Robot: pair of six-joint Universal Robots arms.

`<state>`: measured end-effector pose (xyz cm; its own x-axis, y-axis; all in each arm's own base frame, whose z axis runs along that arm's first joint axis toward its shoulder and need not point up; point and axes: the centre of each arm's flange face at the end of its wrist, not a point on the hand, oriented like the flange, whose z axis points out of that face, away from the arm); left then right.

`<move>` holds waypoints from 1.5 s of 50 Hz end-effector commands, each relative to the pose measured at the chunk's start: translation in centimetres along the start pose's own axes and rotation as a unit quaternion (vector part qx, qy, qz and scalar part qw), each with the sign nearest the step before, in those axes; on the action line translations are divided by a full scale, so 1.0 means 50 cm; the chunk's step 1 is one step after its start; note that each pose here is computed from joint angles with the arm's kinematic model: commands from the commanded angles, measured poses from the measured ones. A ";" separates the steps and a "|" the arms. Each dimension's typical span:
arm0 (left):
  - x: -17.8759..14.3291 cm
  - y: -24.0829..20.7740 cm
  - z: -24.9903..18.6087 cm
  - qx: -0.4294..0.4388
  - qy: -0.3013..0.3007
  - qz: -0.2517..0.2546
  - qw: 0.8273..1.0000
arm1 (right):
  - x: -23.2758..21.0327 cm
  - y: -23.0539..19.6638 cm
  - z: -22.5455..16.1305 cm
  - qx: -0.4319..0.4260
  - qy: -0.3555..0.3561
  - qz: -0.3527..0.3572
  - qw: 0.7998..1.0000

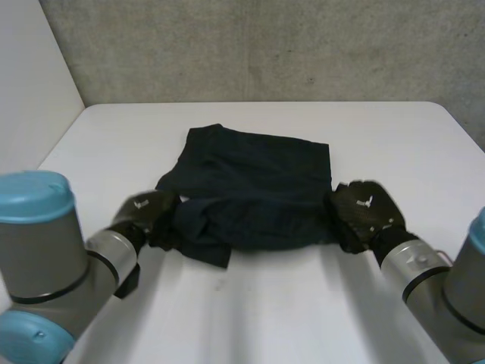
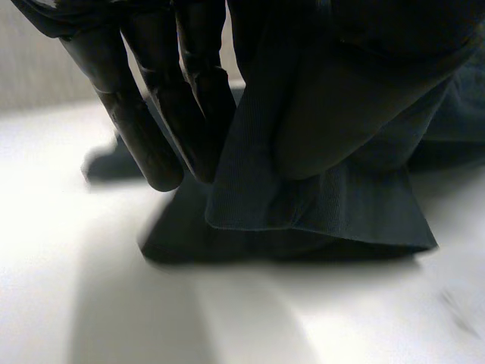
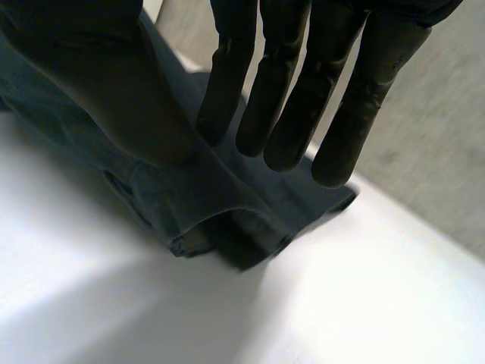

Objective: Fold the shorts.

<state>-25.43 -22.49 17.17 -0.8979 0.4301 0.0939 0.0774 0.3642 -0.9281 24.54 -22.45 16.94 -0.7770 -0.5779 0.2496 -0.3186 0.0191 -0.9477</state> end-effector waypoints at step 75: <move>0.214 -0.250 -0.184 0.261 -0.064 0.383 0.884 | -0.085 0.073 0.013 0.007 0.025 0.241 0.970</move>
<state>-32.08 -14.88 33.08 -0.7121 0.2752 -0.6459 0.5049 -0.4386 -0.7434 27.14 -18.71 12.21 -0.8216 -0.5146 -0.2454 0.0486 0.3656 -0.9295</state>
